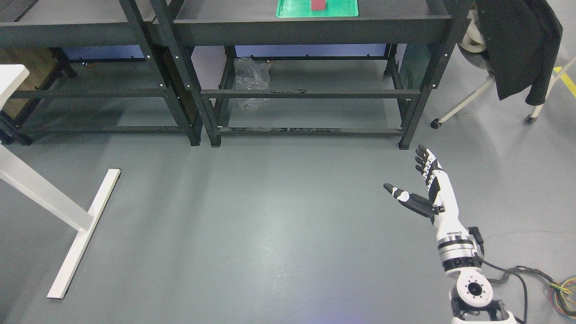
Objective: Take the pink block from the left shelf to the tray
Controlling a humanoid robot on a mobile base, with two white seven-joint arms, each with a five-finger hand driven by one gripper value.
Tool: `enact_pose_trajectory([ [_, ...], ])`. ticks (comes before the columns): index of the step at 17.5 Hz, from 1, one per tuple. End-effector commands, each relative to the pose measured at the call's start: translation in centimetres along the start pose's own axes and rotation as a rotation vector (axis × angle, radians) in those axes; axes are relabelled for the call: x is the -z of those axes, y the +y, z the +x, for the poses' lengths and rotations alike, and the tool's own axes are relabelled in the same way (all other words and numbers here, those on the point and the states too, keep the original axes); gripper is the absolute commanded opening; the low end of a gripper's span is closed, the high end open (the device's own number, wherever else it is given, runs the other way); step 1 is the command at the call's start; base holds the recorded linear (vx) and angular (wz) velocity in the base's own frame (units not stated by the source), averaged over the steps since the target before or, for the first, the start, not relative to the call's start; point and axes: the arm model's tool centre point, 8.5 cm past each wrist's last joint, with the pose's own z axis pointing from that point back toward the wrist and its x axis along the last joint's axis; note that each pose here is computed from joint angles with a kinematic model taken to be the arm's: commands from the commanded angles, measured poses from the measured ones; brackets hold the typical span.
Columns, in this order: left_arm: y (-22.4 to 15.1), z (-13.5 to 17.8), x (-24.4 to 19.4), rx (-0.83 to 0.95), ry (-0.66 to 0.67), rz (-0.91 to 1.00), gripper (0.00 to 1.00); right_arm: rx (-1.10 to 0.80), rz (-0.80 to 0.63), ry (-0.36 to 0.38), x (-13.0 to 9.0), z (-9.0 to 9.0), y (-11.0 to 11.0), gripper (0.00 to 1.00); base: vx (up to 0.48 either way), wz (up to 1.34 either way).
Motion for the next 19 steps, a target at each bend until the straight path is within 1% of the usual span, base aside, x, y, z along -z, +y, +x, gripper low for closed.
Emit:
enact_pose_trajectory([
  [1,0.9,2.5,0.1,-0.009,-0.047,0.014,1.0,-0.017,0.006,0.0,-0.1,0.0,-0.4,1.0,0.0,0.0],
  [12,0.9,2.5,0.1,-0.009,-0.047,0.014,1.0,-0.011,-0.009,0.009,0.0,-0.1,-1.0,1.0,0.001,0.0],
  [13,0.9,2.5,0.1,-0.009,-0.047,0.014,1.0,-0.013,-0.015,-0.004,0.1,0.1,-1.2,1.0,0.011,0.0],
  [15,0.9,2.6,0.1,-0.009,-0.048,0.014,1.0,-0.037,-0.041,-0.035,0.9,1.0,-2.3,0.99,0.023,0.0],
  [17,0.9,2.5,0.1,-0.009,-0.047,0.014,1.0,-0.119,-0.037,-0.047,1.3,1.4,-2.3,0.96,0.058,0.02],
  [18,0.9,2.5,0.1,-0.009,-0.047,0.014,1.0,-0.268,-0.021,-0.05,1.9,1.9,-2.7,0.96,0.108,0.03],
  [19,0.9,2.5,0.1,-0.009,-0.047,0.014,1.0,-0.401,-0.006,-0.045,2.1,2.0,-3.0,0.96,0.108,0.03],
])
